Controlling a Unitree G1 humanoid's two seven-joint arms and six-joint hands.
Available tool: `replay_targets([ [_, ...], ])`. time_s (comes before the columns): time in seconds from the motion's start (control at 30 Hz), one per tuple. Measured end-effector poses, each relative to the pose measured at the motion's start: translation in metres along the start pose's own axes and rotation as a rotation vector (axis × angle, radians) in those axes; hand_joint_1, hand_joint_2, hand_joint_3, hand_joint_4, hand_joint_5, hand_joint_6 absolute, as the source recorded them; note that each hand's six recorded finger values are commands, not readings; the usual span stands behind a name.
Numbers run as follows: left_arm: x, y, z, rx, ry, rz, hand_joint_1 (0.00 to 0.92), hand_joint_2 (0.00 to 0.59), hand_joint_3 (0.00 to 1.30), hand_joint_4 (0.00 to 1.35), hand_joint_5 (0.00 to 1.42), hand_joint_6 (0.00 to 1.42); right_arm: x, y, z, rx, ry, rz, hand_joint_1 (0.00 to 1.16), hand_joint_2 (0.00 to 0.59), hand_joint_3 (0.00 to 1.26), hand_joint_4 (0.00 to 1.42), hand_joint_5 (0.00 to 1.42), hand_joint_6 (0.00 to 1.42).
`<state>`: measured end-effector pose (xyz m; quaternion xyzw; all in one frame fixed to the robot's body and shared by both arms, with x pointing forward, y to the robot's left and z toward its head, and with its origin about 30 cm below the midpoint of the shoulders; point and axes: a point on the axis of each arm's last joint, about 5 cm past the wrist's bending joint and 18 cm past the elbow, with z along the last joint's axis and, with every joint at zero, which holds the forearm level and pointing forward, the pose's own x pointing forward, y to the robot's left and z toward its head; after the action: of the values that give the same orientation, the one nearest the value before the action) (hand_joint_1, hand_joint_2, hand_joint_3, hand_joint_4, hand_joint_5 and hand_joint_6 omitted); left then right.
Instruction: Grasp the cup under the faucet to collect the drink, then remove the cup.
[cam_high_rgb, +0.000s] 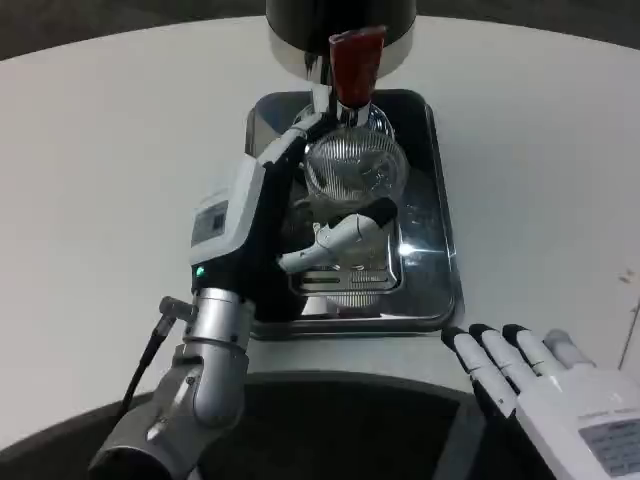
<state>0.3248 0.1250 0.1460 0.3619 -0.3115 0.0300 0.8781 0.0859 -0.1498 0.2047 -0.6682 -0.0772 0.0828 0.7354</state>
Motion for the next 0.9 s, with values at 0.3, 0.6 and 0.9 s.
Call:
replay_targets([
  [0.3,-0.008,0.010,-0.0054,-0.001,-0.024,0.036,0.134,0.008,0.28,0.28,0.53,0.79,0.002,0.0025,-0.0021,0.001,0.007,0.013,0.90,0.293,0.00,0.00,0.00,0.00],
  [0.6,-0.031,0.053,-0.0197,0.013,-0.019,0.176,0.101,0.000,0.29,0.28,0.52,0.73,0.007,0.0039,-0.0041,-0.003,-0.005,0.011,0.90,0.290,0.00,0.00,0.00,0.00],
  [0.9,-0.039,0.093,-0.0202,-0.047,-0.033,0.204,0.000,0.022,0.23,0.18,0.31,0.31,0.011,0.0026,-0.0034,-0.006,-0.020,-0.003,0.90,0.289,0.00,0.00,0.00,0.00],
])
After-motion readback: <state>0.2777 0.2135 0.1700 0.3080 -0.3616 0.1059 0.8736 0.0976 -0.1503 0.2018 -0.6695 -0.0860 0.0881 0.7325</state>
